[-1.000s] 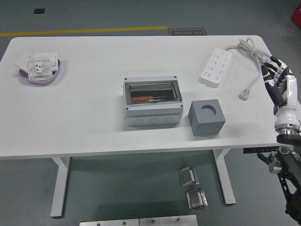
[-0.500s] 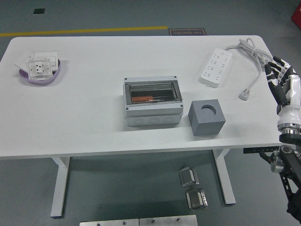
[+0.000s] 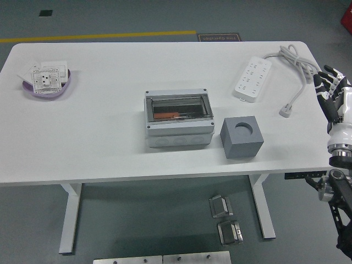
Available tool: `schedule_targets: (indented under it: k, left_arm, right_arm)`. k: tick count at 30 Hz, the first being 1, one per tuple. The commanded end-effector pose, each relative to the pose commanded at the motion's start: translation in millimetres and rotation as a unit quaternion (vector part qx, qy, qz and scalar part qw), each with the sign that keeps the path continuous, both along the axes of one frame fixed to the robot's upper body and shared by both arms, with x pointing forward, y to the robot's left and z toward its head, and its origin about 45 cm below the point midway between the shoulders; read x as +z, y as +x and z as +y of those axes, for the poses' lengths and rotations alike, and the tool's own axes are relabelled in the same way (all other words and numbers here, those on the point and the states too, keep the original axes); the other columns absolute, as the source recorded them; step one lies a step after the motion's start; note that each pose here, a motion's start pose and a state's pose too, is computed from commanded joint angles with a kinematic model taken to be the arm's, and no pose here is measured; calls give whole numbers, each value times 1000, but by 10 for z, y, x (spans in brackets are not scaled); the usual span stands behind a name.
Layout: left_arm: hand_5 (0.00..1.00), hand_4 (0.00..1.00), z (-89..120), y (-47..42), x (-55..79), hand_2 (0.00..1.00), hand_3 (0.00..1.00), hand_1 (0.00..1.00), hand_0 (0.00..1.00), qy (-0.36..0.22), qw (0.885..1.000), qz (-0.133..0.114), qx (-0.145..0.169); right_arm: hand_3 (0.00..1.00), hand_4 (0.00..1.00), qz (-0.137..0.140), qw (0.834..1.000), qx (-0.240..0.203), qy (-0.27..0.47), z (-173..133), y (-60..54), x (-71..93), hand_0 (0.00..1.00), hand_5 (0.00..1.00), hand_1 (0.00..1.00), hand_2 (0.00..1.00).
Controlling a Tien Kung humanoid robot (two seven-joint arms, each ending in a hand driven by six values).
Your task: Pick up the cylinder from the cube,place it in the box,flap close box
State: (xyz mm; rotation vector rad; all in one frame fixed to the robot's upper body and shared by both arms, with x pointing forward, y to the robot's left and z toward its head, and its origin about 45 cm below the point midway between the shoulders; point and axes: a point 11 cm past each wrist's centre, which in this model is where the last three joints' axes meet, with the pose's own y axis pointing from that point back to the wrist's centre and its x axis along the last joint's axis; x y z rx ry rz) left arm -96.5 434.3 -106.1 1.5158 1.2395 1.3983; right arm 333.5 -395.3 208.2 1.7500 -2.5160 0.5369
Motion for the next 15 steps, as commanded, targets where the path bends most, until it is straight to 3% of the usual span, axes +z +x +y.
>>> schedule_targets:
  k: [15]
  left_arm:
    - [77, 409, -63, -20, -20, 541, 580, 571, 624, -5, 1000, 1, 5]
  right_arm:
    - [763, 951, -4, 1000, -14, 4, -65, -38, 2, 807, 627, 739, 740]
